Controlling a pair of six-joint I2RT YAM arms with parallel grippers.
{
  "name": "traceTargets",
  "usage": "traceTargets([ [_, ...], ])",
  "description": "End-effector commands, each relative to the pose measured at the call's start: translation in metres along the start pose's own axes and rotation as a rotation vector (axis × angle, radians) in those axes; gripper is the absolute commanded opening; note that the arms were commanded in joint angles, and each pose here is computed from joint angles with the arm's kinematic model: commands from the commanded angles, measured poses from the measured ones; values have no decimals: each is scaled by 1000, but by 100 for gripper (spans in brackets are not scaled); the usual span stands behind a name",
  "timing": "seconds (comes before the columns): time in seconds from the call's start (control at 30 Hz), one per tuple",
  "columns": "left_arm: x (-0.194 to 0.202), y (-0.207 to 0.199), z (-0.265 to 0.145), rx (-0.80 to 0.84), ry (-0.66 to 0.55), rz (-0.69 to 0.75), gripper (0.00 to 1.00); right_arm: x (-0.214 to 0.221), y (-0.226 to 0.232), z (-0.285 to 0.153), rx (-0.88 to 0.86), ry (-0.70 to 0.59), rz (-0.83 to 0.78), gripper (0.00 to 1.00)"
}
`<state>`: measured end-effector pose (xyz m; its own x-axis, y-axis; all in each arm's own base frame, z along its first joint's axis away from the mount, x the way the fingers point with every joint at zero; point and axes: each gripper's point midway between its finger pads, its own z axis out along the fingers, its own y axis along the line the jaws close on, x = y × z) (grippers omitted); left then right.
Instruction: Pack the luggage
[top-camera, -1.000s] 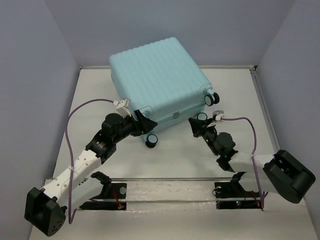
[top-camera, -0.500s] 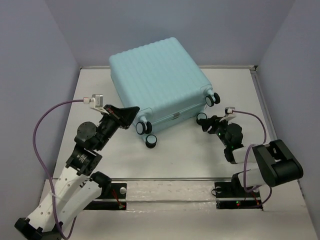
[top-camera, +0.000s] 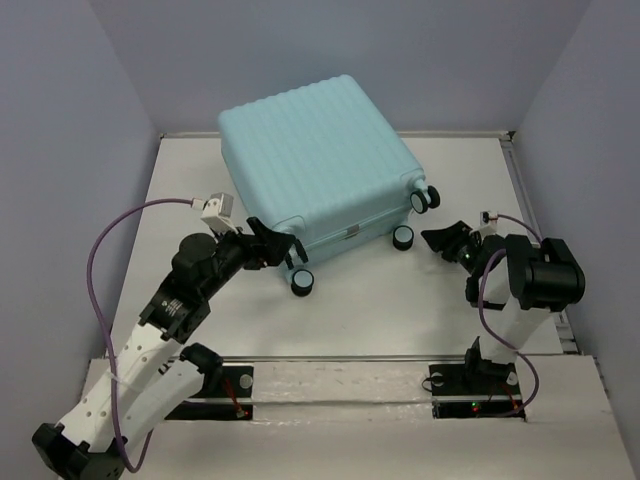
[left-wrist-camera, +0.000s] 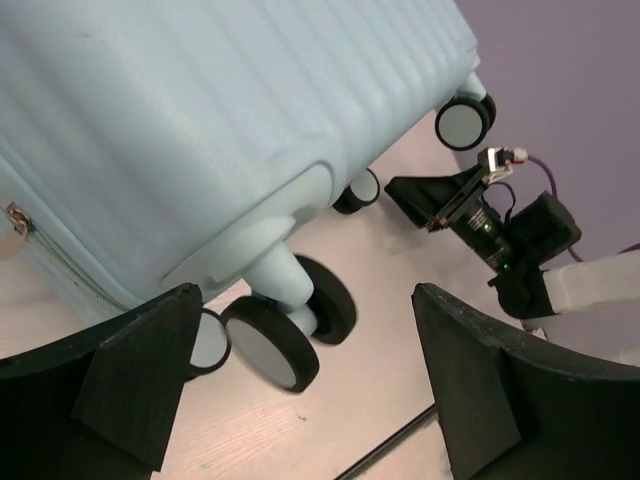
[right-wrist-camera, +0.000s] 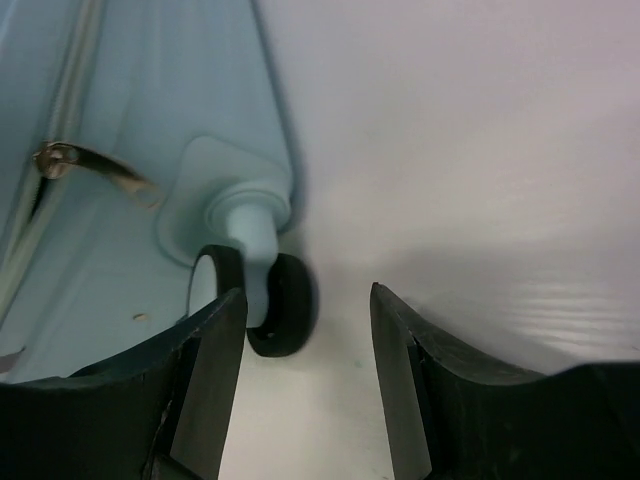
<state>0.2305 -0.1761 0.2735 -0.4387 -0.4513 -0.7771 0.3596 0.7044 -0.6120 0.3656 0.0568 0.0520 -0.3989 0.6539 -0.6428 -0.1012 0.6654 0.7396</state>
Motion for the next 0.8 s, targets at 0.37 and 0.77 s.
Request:
traceTargets([
  [0.37,42,-16,38,143,188,-49,99,-69,116,8,-515,-123,-331,57],
  [0.77,40,-26,56,203,122,-221,82,-86,114,17,-426,-107,-434,57],
])
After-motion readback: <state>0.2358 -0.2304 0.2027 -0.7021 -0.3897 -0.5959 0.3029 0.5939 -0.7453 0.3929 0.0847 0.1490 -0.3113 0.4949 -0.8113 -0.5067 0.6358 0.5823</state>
